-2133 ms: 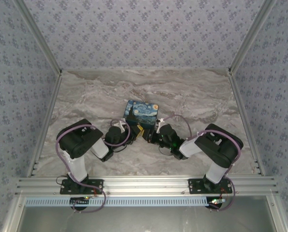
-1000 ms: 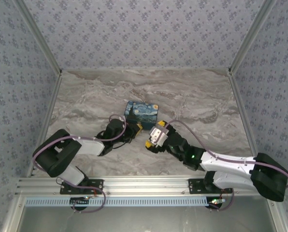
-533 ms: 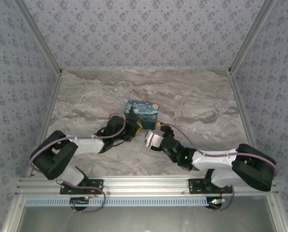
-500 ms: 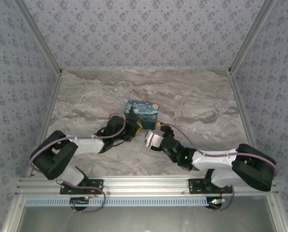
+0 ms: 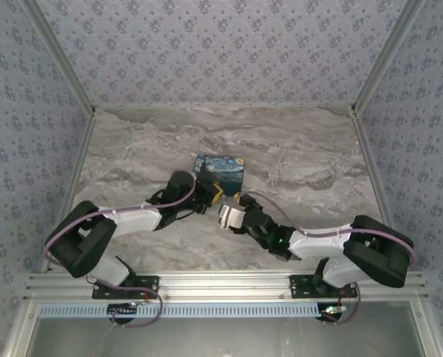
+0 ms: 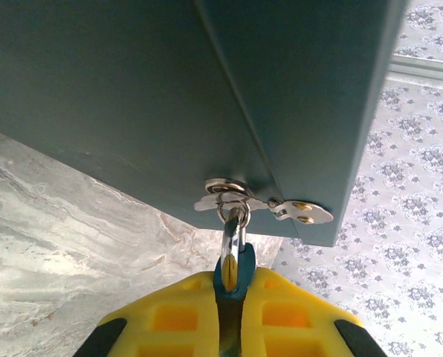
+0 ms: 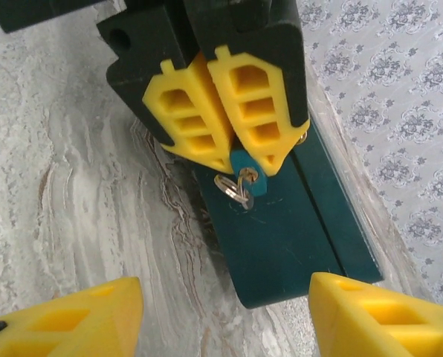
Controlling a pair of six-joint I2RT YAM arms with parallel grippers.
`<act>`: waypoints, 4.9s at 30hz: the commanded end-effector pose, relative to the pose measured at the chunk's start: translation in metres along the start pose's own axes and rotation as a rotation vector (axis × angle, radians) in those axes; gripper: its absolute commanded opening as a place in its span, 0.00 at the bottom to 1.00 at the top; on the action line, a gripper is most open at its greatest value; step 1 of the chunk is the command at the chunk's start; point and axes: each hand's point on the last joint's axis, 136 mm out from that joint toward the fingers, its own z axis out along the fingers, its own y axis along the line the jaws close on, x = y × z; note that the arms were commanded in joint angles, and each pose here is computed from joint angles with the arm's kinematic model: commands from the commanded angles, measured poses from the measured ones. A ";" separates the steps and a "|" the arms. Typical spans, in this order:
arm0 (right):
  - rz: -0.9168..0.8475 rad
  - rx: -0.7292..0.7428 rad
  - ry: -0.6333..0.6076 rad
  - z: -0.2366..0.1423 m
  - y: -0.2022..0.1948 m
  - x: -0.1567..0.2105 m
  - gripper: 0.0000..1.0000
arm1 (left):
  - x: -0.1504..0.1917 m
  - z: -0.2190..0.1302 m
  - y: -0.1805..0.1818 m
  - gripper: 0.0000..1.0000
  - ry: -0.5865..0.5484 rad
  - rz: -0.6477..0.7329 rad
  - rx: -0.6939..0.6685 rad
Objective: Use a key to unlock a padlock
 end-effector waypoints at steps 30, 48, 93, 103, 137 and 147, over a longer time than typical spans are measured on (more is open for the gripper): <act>0.027 0.026 -0.037 0.028 -0.011 -0.026 0.25 | 0.003 -0.005 -0.018 0.00 0.017 -0.013 0.040; 0.080 0.056 -0.014 0.037 -0.019 -0.021 0.03 | 0.005 -0.005 -0.016 0.00 0.026 -0.014 0.034; 0.944 -0.163 0.006 0.049 0.026 0.003 0.00 | -0.008 -0.012 -0.004 0.60 -0.025 0.032 -0.003; 1.069 -0.138 0.022 0.052 0.026 0.019 0.00 | -0.045 -0.075 -0.044 0.77 -0.193 0.209 -0.018; 1.455 -0.246 0.042 0.059 0.036 0.033 0.00 | -0.124 -0.006 -0.013 0.89 -0.016 0.670 -0.246; 1.611 -0.267 0.061 0.064 0.040 0.044 0.00 | -0.123 0.006 0.032 0.69 0.027 0.622 -0.320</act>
